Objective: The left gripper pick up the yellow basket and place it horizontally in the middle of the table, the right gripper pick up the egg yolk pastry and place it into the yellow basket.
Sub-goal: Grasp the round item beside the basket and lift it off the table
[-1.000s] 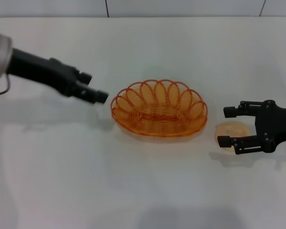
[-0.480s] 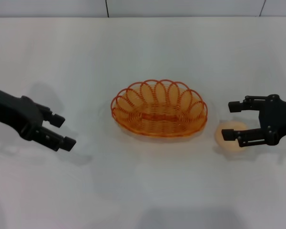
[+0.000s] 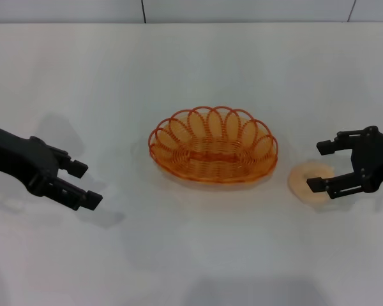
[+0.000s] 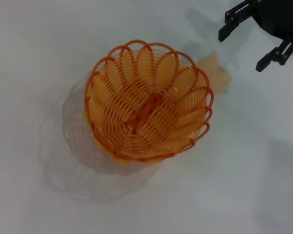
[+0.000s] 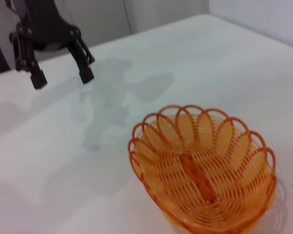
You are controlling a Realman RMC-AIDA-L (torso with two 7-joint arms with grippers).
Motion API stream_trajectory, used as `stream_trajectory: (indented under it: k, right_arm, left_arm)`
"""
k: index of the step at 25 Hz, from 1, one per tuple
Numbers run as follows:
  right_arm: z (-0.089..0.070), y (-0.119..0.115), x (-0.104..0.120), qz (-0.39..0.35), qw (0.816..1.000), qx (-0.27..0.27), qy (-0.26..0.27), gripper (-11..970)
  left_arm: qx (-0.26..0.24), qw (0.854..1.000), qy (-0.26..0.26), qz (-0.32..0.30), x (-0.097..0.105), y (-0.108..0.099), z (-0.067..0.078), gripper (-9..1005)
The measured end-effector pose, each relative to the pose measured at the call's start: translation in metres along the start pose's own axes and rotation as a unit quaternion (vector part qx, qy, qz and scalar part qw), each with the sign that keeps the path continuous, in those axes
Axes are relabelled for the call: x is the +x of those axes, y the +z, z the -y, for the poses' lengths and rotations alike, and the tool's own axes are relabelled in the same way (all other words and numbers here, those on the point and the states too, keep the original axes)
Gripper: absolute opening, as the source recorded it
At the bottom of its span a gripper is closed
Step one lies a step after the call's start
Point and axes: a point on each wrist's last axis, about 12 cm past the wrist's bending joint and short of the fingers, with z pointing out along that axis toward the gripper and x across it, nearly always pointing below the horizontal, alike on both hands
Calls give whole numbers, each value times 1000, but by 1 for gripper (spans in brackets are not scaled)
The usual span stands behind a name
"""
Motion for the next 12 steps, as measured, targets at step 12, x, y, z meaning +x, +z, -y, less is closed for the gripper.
stream_trajectory:
  k: [12]
  right_arm:
    - [10,14,-16,-39,999,9,-30,752]
  left_arm:
    - [4,1000,5,6,-4,4,1,886]
